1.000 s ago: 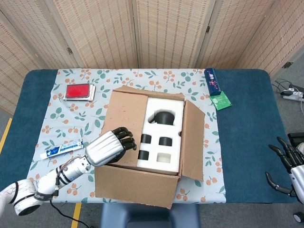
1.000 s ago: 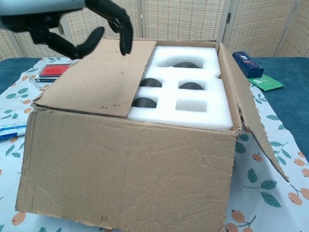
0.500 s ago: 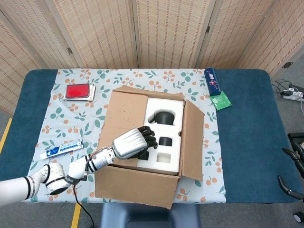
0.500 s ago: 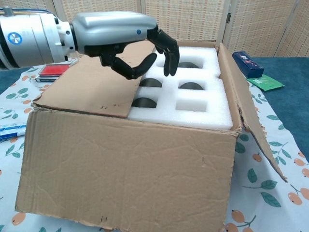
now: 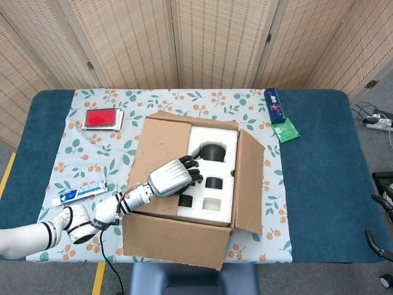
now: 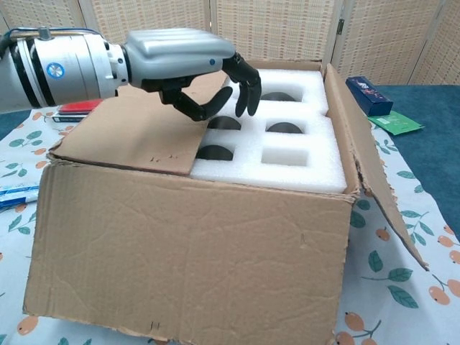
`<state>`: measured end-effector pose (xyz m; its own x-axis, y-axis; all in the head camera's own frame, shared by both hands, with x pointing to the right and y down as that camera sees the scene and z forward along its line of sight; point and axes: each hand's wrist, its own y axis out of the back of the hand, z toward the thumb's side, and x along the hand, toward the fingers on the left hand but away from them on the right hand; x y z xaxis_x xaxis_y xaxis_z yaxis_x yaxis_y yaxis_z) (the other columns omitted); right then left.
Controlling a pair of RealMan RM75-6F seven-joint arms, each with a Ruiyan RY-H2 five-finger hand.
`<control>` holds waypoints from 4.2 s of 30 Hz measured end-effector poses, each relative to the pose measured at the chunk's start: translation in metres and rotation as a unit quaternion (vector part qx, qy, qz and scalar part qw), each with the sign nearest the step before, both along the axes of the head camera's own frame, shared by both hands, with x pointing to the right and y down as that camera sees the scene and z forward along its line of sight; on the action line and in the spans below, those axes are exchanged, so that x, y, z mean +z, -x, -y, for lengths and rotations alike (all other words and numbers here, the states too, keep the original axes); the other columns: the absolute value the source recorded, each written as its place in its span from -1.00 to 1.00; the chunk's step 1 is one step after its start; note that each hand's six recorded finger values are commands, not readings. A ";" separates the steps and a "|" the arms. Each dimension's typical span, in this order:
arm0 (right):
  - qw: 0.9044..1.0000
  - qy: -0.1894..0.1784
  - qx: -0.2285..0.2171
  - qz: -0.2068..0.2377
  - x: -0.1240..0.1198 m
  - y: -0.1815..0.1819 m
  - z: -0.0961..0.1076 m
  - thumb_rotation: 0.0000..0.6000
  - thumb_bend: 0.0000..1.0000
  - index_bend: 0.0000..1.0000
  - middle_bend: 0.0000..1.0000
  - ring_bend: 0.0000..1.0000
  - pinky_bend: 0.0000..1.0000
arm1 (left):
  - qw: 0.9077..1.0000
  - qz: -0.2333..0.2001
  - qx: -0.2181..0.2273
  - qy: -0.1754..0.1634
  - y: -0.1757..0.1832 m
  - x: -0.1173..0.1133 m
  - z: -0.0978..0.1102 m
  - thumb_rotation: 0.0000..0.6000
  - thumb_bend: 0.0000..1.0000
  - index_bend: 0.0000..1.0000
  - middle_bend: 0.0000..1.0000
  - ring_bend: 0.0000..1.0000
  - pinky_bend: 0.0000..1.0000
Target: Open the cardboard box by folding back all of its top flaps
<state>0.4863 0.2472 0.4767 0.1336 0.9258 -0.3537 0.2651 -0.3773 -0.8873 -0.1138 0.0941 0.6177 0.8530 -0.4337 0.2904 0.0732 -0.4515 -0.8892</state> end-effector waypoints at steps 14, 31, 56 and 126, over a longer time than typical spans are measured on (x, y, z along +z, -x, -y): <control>1.000 0.013 -0.001 0.005 0.006 0.002 0.002 -0.14 0.00 -0.78 -1.00 -0.82 -0.75 | 1.000 0.008 -0.021 0.001 0.014 0.001 0.009 1.00 0.69 -0.20 0.03 -0.40 -0.43; 0.999 0.036 -0.003 0.004 0.018 0.002 0.003 -0.12 0.00 -0.95 -1.00 -0.81 -0.75 | 0.999 0.021 -0.036 -0.006 0.027 0.013 0.014 1.00 0.69 -0.20 0.03 -0.40 -0.47; 0.999 0.034 -0.002 0.016 0.014 0.001 0.005 -0.12 0.00 -0.97 -1.00 -0.81 -0.75 | 0.997 0.041 -0.028 -0.060 0.028 0.010 0.008 1.00 0.69 -0.19 0.06 -0.38 -0.46; 0.998 0.050 -0.011 0.023 0.022 0.015 0.002 -0.12 0.00 -0.97 -1.00 -0.81 -0.75 | 0.934 0.125 -0.274 -0.194 0.217 -0.078 0.102 1.00 0.72 -0.14 0.13 -0.35 -0.70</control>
<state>0.4716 0.2450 0.4991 0.1717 0.8832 -0.4365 0.2958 -0.4689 -0.8323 -0.3308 -0.0078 0.5401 0.3984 -0.8989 0.1823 0.1535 -0.1306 -0.9795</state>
